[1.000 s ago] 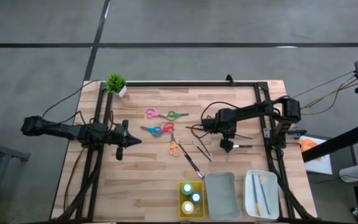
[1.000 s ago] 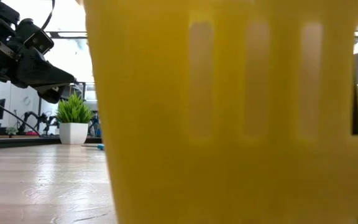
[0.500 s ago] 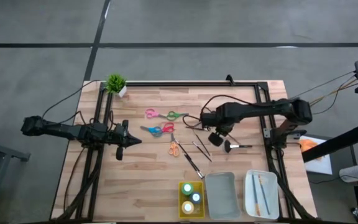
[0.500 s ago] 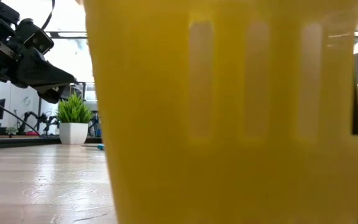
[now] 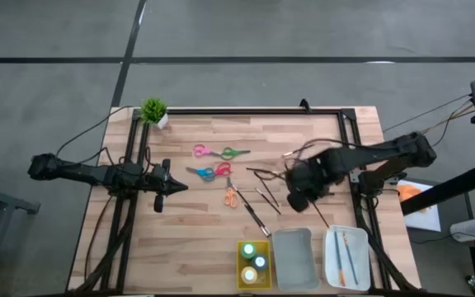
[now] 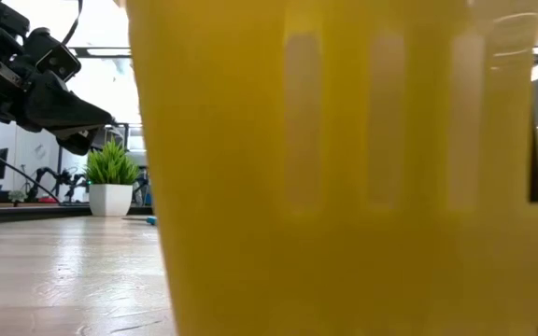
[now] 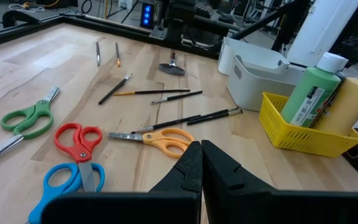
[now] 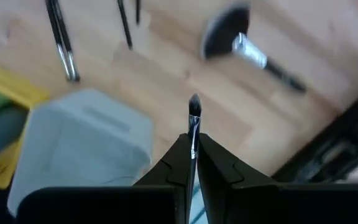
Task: Pick & Place Paint Supplies
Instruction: Put the silver brush into the white bin
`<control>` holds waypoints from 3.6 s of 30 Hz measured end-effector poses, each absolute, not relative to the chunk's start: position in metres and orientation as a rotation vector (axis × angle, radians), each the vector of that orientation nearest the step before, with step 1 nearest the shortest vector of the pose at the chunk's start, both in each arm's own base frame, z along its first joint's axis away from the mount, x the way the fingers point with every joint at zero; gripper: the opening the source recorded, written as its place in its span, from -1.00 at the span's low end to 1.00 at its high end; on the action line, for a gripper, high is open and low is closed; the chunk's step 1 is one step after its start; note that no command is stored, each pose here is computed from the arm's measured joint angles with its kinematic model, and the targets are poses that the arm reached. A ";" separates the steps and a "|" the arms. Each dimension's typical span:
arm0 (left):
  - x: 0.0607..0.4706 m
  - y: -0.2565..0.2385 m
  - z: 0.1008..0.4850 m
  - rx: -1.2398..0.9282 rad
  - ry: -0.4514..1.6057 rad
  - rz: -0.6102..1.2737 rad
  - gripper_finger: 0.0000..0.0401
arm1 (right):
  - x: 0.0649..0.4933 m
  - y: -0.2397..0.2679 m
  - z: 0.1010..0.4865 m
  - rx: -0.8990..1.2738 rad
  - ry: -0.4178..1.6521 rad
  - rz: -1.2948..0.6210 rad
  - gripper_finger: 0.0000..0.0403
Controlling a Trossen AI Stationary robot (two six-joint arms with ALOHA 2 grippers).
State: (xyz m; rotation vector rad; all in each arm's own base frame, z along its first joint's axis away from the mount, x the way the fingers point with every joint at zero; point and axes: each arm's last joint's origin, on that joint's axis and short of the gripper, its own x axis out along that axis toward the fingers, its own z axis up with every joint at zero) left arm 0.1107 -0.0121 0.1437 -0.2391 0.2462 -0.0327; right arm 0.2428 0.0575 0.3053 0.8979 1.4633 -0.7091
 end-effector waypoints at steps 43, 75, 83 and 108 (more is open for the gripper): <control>0.111 -0.012 0.144 -0.239 0.246 -0.033 -1.00 | 0.187 0.240 0.195 0.829 1.388 -1.400 -0.92; 0.111 -0.012 0.144 -0.239 0.246 -0.033 -1.00 | 0.184 0.236 0.197 0.853 1.377 -1.366 -0.64; 0.111 -0.012 0.144 -0.239 0.247 -0.033 -1.00 | 0.184 0.226 0.228 0.807 1.325 -1.279 -0.64; 0.111 -0.012 0.144 -0.239 0.246 -0.033 -1.00 | 0.204 0.060 0.230 0.327 1.575 -0.759 -0.64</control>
